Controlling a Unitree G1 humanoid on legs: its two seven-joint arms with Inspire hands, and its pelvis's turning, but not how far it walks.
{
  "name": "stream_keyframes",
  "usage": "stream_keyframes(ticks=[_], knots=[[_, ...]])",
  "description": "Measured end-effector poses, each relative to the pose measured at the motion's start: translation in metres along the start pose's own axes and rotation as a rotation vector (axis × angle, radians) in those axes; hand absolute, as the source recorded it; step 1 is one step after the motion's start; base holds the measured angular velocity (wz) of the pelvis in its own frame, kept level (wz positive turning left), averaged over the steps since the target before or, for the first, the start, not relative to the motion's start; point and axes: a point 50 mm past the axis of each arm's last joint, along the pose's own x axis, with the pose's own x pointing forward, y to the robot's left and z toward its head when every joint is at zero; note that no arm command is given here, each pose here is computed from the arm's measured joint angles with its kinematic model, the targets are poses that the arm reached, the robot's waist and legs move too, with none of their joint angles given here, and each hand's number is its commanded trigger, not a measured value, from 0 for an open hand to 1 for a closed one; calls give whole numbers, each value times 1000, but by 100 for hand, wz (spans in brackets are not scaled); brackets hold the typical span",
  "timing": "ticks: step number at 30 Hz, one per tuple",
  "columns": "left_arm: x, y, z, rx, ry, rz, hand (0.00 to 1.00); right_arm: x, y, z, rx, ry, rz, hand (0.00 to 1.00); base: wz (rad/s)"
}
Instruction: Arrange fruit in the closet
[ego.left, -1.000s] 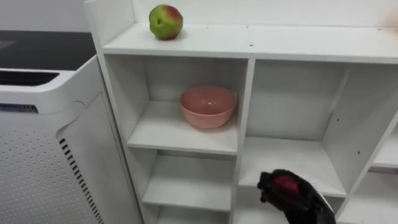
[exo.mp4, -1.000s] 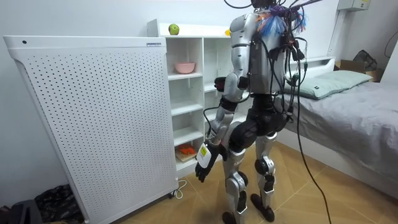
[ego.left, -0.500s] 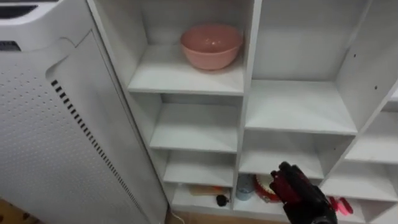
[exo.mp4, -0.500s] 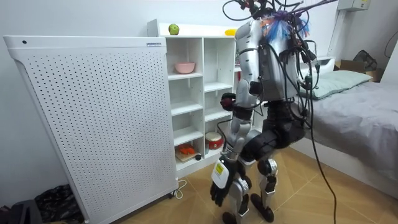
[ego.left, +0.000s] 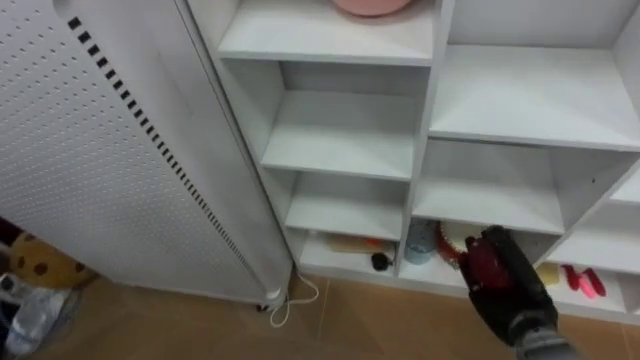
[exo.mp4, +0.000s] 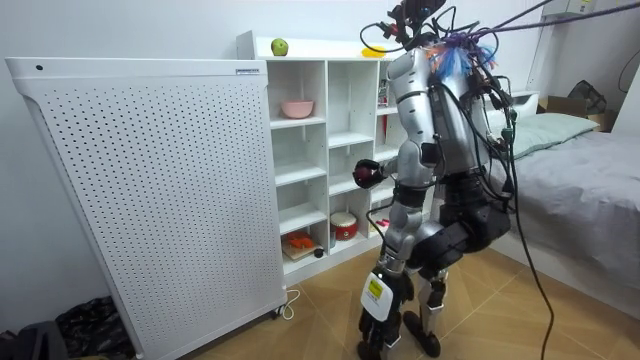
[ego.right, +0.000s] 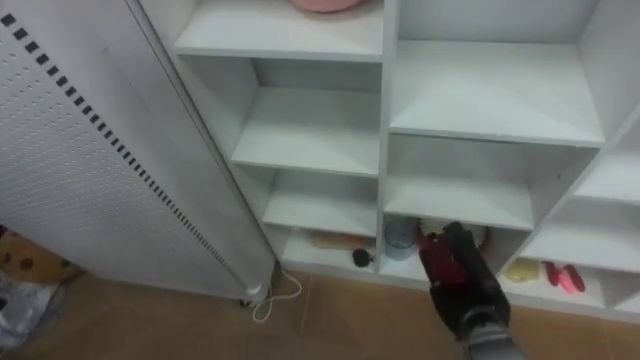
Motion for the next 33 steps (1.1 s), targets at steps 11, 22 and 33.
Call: stream_keyframes(ticks=[11,22,33], knots=[[-2,6,6,-45,-35,14,0,7,26,22,12,-52,52,100,8],[-8,21,-13,-27,-3,39,0,11,60,67,118,-176,94,100,12],[-16,19,-8,-32,-64,39,0,8,64,90,170,-234,81,100,9]])
